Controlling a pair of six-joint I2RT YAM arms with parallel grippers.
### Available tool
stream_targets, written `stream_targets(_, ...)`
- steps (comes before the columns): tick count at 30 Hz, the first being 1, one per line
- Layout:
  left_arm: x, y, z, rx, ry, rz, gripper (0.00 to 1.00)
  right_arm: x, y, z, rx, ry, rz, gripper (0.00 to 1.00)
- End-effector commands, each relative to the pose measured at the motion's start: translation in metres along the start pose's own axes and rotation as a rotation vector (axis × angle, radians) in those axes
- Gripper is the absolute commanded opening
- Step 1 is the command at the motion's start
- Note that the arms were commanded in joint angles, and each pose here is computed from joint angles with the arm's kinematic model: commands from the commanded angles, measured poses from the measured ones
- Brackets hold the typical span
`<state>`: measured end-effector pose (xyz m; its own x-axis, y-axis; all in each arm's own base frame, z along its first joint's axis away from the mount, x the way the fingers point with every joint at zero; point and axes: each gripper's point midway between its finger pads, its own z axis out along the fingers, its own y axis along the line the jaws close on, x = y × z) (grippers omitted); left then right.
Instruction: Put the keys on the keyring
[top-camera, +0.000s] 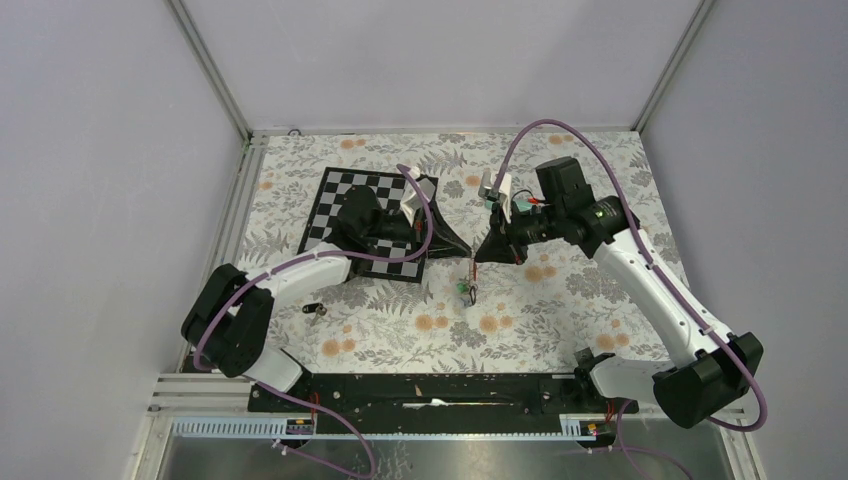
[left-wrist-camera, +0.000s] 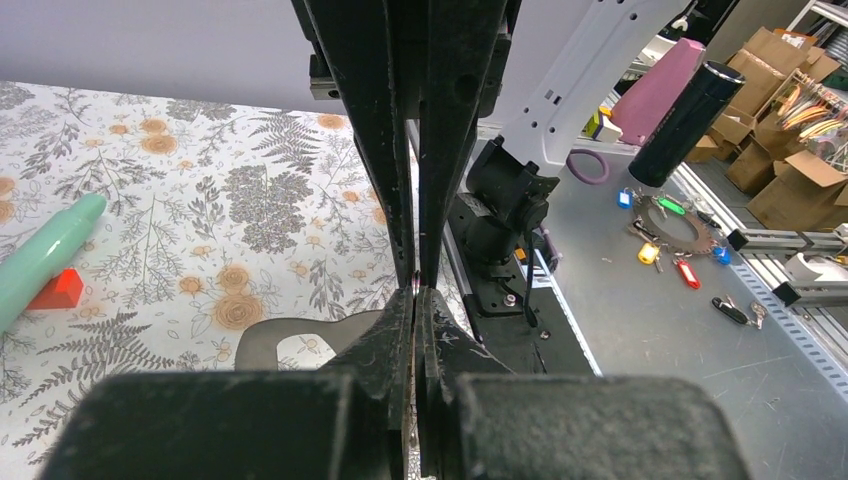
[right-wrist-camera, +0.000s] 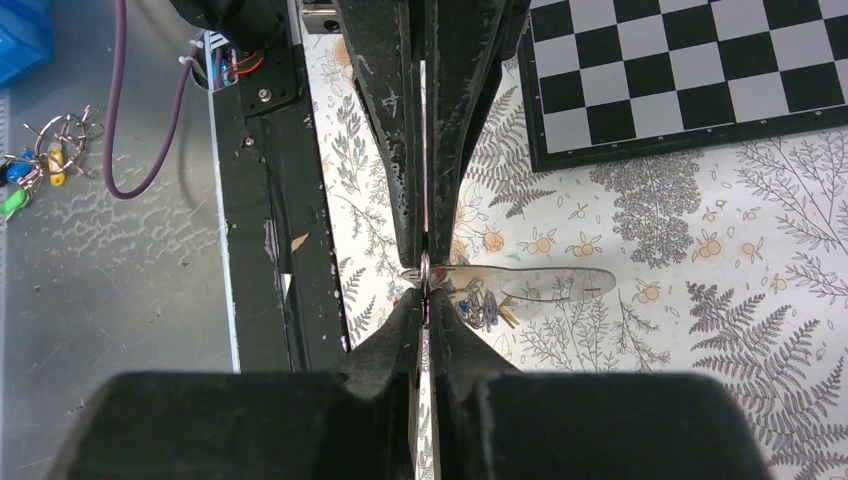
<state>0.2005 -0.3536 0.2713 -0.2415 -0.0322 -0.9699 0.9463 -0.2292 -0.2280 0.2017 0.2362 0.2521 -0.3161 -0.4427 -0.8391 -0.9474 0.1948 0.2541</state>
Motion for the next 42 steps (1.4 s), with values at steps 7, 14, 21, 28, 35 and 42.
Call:
stream_targets(7, -0.030, -0.022, -0.003, 0.050, -0.079, 0.124, 0.00, 0.003, 0.004, 0.005, -0.050, -0.026, 0.013, 0.00)
stream_targets(14, -0.032, -0.024, -0.003, 0.047, -0.102, 0.118, 0.00, 0.009, 0.005, 0.010, -0.071, -0.030, 0.026, 0.00)
stream_targets(21, -0.034, -0.026, -0.004, 0.050, -0.119, 0.117, 0.00, 0.012, 0.005, 0.011, -0.075, -0.034, 0.025, 0.07)
stream_targets(28, -0.036, -0.028, -0.004, 0.053, -0.135, 0.109, 0.00, 0.014, 0.004, 0.013, -0.074, -0.039, 0.027, 0.16)
stream_targets(35, -0.038, -0.030, -0.005, 0.057, -0.147, 0.108, 0.00, 0.015, 0.003, 0.014, -0.069, -0.044, 0.023, 0.21)
stream_targets(42, -0.037, -0.028, -0.006, 0.051, -0.143, 0.109, 0.00, 0.013, 0.006, 0.010, -0.065, -0.045, 0.003, 0.23)
